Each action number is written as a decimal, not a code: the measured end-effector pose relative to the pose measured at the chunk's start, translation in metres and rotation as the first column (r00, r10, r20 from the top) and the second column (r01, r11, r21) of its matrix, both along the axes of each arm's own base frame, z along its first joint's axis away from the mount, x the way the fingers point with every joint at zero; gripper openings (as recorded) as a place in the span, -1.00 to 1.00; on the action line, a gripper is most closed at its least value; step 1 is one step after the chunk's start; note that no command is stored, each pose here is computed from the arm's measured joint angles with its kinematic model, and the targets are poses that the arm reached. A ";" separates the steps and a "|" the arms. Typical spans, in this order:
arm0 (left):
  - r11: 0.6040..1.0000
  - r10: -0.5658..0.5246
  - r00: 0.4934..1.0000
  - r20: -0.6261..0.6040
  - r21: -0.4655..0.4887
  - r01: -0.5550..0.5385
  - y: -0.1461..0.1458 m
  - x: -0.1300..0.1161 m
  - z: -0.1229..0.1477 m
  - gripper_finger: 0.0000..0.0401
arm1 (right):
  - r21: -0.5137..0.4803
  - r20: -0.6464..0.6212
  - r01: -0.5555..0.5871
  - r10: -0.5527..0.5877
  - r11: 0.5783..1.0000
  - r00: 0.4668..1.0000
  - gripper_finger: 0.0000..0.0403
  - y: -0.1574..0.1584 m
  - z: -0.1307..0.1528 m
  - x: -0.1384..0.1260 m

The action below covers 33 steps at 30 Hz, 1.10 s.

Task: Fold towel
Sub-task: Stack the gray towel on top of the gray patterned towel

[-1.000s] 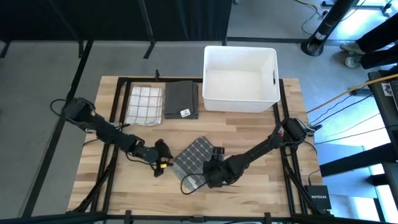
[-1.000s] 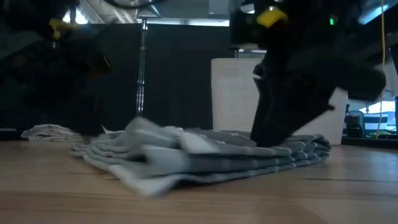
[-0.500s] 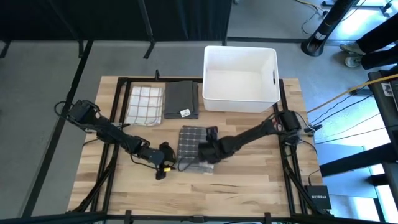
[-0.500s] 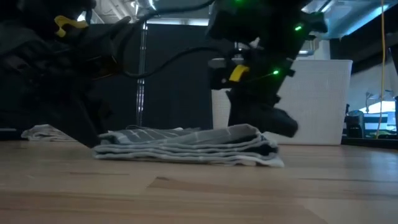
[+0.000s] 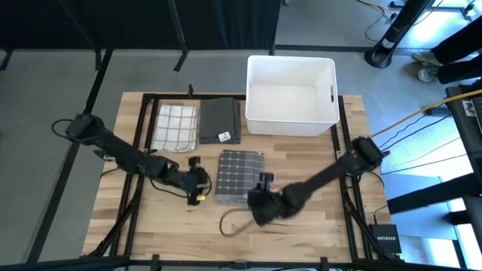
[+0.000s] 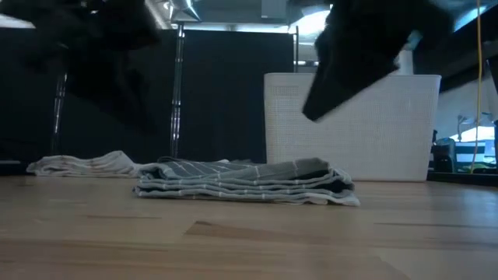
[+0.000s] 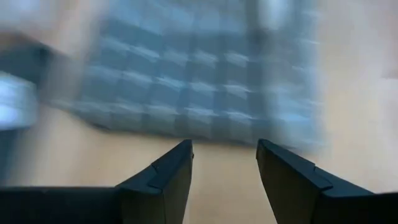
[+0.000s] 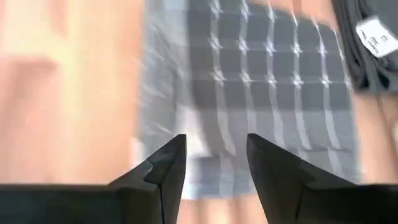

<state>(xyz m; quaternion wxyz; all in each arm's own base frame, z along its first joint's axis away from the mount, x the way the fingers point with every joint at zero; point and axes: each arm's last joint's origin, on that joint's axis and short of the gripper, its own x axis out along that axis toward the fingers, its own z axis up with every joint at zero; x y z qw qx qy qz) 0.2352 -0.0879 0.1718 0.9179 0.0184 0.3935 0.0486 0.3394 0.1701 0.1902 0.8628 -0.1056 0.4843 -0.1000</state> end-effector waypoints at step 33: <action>0.936 0.155 0.943 -0.294 0.349 -0.044 0.162 0.024 -0.041 0.21 | -0.098 0.384 0.102 -0.056 0.990 0.922 -0.15 0.032 -0.059 -0.045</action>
